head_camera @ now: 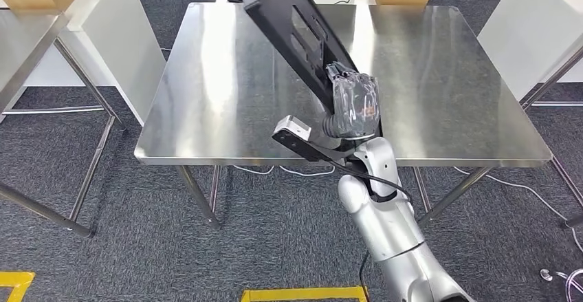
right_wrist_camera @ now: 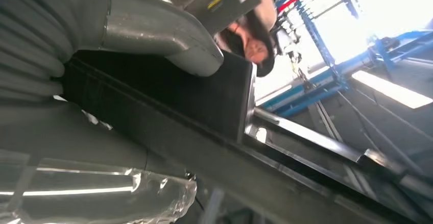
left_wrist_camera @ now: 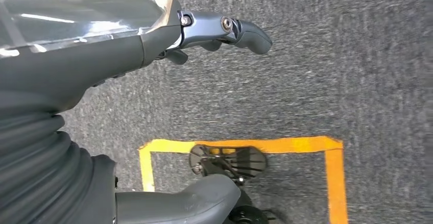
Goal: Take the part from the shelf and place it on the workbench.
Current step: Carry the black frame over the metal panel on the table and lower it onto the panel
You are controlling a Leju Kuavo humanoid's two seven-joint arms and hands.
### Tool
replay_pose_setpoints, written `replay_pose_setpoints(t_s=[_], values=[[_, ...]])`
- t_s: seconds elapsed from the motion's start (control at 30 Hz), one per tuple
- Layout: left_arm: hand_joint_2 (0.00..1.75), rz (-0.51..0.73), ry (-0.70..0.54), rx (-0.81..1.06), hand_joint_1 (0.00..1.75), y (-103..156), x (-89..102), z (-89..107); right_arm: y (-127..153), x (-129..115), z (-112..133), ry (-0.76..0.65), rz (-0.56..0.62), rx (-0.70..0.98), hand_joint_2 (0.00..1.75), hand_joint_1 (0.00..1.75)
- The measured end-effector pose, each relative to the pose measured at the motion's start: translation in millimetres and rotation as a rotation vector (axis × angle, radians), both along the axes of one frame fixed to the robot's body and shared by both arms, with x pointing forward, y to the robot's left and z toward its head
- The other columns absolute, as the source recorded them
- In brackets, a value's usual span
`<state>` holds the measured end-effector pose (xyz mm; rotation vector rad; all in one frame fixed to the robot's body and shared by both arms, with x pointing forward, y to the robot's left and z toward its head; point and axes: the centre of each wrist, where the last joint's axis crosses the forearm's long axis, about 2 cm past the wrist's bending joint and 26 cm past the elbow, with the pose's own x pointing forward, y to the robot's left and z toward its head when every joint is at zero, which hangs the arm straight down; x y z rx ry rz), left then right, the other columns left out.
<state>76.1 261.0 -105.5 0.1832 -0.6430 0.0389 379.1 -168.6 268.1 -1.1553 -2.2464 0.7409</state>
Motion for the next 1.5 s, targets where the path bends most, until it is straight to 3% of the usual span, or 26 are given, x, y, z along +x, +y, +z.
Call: replay_pose_setpoints(t_s=[0.3,0.57,0.83,1.5], values=[[1.75,0.015,-0.009,0.001,0.0,0,2.2,0.4,15,36,10,0.026,-0.096,-0.188,1.75,1.75],[1.75,0.016,-0.006,0.003,0.0,1,-2.1,-0.4,13,52,-1,0.108,-0.15,-0.273,1.75,1.75],[1.75,0.017,-0.009,-0.005,0.0,-1,-2.6,-0.4,9,60,-3,0.142,-0.19,-0.318,1.75,1.75],[1.75,0.035,0.008,-0.018,0.0,-3,-7.0,-1.0,-17,73,-42,0.353,-0.321,-0.422,1.75,1.75]])
